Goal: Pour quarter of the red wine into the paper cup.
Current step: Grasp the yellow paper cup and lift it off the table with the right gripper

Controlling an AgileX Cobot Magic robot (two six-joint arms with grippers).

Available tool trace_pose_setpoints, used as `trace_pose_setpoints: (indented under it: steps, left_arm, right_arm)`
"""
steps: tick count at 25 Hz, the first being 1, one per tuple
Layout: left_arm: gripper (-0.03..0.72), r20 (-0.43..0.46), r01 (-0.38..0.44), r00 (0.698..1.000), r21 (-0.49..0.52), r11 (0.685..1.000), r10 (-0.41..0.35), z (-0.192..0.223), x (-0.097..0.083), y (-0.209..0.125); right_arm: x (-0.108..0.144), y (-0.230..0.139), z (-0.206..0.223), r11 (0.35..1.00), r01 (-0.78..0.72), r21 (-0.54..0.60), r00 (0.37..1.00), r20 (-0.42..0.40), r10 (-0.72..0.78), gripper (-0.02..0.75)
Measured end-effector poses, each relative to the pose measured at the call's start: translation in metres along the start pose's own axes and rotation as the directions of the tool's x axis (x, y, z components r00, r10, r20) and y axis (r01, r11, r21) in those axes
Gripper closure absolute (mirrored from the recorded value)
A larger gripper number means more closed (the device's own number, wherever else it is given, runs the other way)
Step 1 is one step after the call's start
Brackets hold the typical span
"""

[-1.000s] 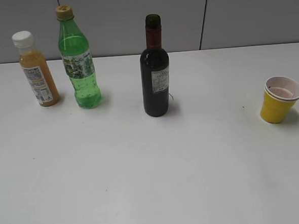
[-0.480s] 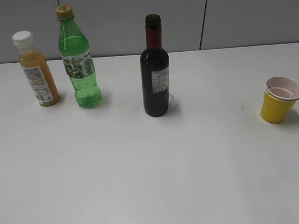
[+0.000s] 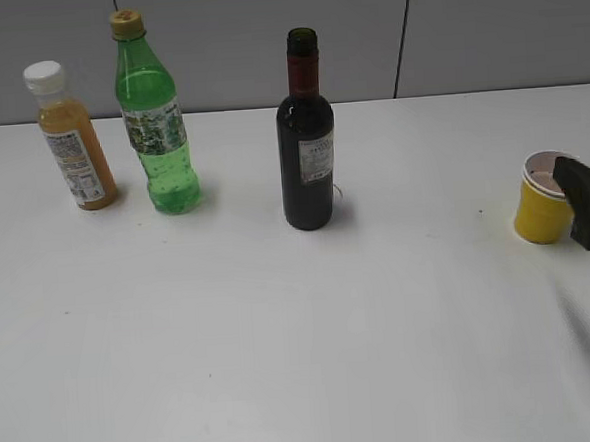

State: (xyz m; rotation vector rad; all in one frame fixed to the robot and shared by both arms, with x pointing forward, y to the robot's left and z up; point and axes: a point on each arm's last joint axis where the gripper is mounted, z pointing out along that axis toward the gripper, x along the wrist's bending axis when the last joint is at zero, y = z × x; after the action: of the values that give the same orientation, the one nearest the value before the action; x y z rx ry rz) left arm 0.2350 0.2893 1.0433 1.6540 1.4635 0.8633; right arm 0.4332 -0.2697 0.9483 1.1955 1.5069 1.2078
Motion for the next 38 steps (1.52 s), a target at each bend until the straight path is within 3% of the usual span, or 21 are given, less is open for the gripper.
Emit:
trace_pose_setpoints:
  steps: [11,15,19,26,38]
  left_arm:
    - [0.232,0.0,0.0,1.0,0.0,1.0,0.0,0.0,0.0,0.0]
    - [0.232,0.0,0.0,1.0,0.0,1.0,0.0,0.0,0.0,0.0]
    - [0.232,0.0,0.0,1.0,0.0,1.0,0.0,0.0,0.0,0.0]
    - [0.232,0.0,0.0,1.0,0.0,1.0,0.0,0.0,0.0,0.0]
    - [0.232,0.0,0.0,1.0,0.0,1.0,0.0,0.0,0.0,0.0]
  right_arm:
    - [-0.001,-0.029,0.003,0.997,-0.058,0.046,0.998,0.023,0.057,0.061]
    - [-0.006,-0.039,0.006,0.992,-0.092,0.083,0.992,0.093,0.084,0.059]
    - [-0.004,-0.056,0.011,0.984,-0.091,0.151,0.994,0.08,0.08,0.058]
    - [-0.007,-0.088,0.026,0.952,-0.115,0.283,0.988,0.129,0.081,0.058]
    - [-0.011,-0.1,0.065,0.955,-0.127,0.269,0.985,0.149,0.089,0.063]
